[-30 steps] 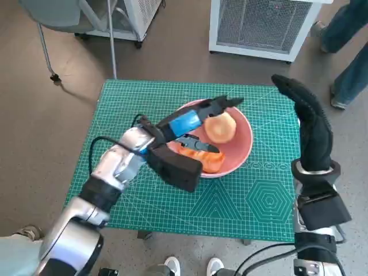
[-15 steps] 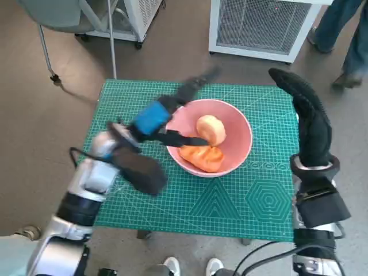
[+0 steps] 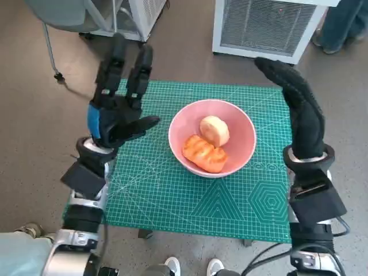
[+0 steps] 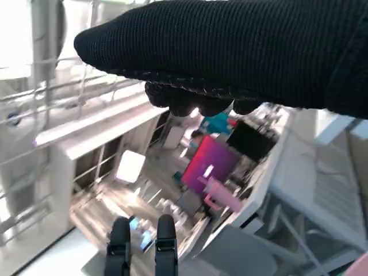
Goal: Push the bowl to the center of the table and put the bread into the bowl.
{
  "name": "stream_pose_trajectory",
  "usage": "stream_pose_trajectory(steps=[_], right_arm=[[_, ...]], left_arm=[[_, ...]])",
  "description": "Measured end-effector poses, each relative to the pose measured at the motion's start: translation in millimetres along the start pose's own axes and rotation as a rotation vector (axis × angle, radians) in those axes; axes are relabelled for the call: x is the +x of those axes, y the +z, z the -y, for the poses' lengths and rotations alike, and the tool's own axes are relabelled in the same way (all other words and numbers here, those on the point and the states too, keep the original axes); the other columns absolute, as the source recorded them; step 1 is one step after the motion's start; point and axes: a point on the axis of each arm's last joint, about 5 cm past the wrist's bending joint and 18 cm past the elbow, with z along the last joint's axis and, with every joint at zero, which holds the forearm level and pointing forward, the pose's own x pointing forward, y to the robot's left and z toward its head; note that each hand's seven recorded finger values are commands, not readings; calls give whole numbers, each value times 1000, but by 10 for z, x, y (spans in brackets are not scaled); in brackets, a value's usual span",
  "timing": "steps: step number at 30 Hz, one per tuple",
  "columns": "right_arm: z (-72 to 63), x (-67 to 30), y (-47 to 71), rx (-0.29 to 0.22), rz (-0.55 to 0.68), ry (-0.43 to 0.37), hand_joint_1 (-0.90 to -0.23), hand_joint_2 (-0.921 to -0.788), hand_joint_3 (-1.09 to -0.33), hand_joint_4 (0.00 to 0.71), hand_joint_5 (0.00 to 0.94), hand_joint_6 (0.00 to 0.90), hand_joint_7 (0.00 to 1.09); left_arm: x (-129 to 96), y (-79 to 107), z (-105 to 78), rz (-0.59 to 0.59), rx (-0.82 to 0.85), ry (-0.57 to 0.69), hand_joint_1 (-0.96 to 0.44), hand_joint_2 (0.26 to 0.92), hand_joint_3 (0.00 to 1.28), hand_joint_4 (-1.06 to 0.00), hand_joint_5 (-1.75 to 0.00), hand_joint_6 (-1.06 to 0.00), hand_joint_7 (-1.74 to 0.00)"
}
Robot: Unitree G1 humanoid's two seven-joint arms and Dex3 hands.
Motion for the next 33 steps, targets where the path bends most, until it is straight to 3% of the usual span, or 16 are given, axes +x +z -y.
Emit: stream_pose_trajectory(steps=[23,33], right_arm=[[-34,16,-10,7,-12,12,-656,-921,-861,209,2,-1,590],[-51,6,-26,-2,-25,23,-633,-921,-861,210,2,-1,592]], left_arm=[[-131,15,23,-15,110,-83,-363,920,22,-7,-3,-125,-41],[-155,33,22,9,395,-145,-411,921,58,-27,-9,-175,-53]])
